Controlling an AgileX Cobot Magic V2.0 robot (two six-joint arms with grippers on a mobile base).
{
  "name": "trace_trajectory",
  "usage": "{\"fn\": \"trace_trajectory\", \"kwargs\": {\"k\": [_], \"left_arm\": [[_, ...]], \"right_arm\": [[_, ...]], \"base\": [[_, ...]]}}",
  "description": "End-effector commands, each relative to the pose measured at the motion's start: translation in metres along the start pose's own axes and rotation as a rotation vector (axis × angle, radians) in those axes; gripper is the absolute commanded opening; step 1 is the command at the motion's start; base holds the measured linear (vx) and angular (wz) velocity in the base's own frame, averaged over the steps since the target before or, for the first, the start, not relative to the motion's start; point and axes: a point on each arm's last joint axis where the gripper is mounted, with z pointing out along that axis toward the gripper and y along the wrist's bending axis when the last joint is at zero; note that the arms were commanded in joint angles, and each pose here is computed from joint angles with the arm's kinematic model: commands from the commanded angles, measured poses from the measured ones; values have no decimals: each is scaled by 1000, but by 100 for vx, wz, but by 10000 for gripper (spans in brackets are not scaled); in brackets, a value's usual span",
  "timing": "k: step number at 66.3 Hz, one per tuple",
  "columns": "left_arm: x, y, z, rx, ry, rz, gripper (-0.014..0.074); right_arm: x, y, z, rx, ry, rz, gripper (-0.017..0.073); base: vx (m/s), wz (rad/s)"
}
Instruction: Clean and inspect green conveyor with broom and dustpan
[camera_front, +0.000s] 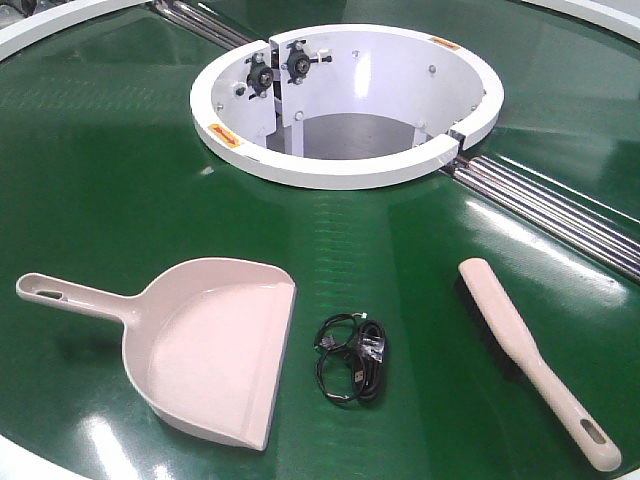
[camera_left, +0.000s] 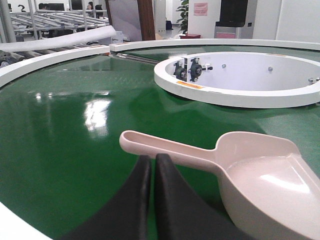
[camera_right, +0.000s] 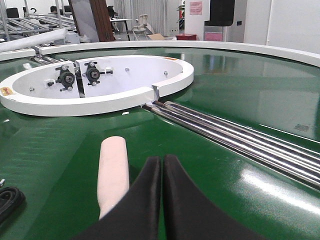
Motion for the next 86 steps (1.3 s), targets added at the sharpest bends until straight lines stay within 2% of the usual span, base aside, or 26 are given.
{"fn": "trace_trajectory", "kwargs": {"k": [1, 72, 78, 86], "left_arm": [[4, 0, 1, -2, -49, -19, -6], [3, 0, 0, -3, -57, -19, -6], [-4, 0, 0, -5, -137, -19, -6], [-33, 1, -7, -15, -367, -10, -6]], "right_arm": [[-1, 0, 0, -2, -69, -15, -10], [-1, 0, 0, -2, -69, -15, -10], [-1, 0, 0, -2, -69, -15, -10], [-1, 0, 0, -2, -69, -15, -10]], "base": [[0, 0], [0, 0], [0, 0], [0, 0]]}}
